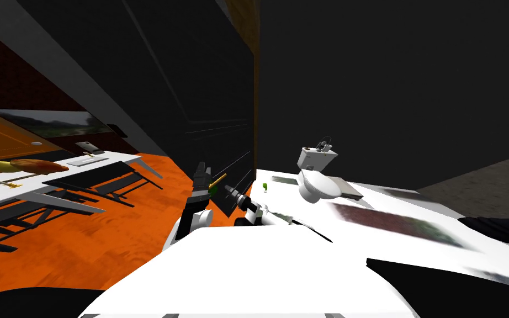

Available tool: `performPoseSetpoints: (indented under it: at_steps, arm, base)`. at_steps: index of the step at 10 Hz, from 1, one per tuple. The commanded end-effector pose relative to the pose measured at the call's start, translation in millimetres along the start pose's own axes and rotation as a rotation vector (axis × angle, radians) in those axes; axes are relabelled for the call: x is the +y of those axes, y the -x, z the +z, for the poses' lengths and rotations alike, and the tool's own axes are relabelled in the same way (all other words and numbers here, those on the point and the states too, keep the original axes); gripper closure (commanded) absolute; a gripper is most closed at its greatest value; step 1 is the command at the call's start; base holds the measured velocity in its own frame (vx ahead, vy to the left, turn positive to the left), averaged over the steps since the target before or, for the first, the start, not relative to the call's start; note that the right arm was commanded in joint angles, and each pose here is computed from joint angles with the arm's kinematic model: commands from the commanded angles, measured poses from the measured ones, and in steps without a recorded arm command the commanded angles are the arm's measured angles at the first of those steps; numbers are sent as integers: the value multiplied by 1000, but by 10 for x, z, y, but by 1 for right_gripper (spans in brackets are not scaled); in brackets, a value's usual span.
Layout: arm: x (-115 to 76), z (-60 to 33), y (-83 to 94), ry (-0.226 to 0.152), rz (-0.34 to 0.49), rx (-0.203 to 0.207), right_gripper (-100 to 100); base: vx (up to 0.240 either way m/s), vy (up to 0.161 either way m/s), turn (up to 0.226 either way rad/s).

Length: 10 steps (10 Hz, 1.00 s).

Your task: Push the door open

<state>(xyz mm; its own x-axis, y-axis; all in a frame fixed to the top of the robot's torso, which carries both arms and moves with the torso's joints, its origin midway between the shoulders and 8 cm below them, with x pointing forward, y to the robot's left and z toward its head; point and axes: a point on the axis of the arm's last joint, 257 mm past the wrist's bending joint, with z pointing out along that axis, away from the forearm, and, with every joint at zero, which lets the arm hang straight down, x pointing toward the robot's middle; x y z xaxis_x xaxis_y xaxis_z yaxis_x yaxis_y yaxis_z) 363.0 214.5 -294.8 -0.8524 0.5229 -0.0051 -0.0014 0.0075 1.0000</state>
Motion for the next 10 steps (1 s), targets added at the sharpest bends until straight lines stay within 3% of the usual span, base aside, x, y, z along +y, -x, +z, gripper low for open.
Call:
performPoseSetpoints:
  at_steps: [1, 2, 5, 9, 10]
  arm:
    - [0, 0, 0, 0, 0, 0, -100]
    - [-91, -68, 114, -18, -17, -13, -100]
    - [-138, -99, 196, -27, -29, -24, -100]
    - [-32, 5, 130, -4, -18, -25, -100]
    - [-57, -13, 156, -9, -22, -26, -100]
  base:
    - [-64, 29, -16]
    - [43, 111, 48]
    - [129, 160, 19]
    - [97, 154, 19]
    - [47, 54, -1]
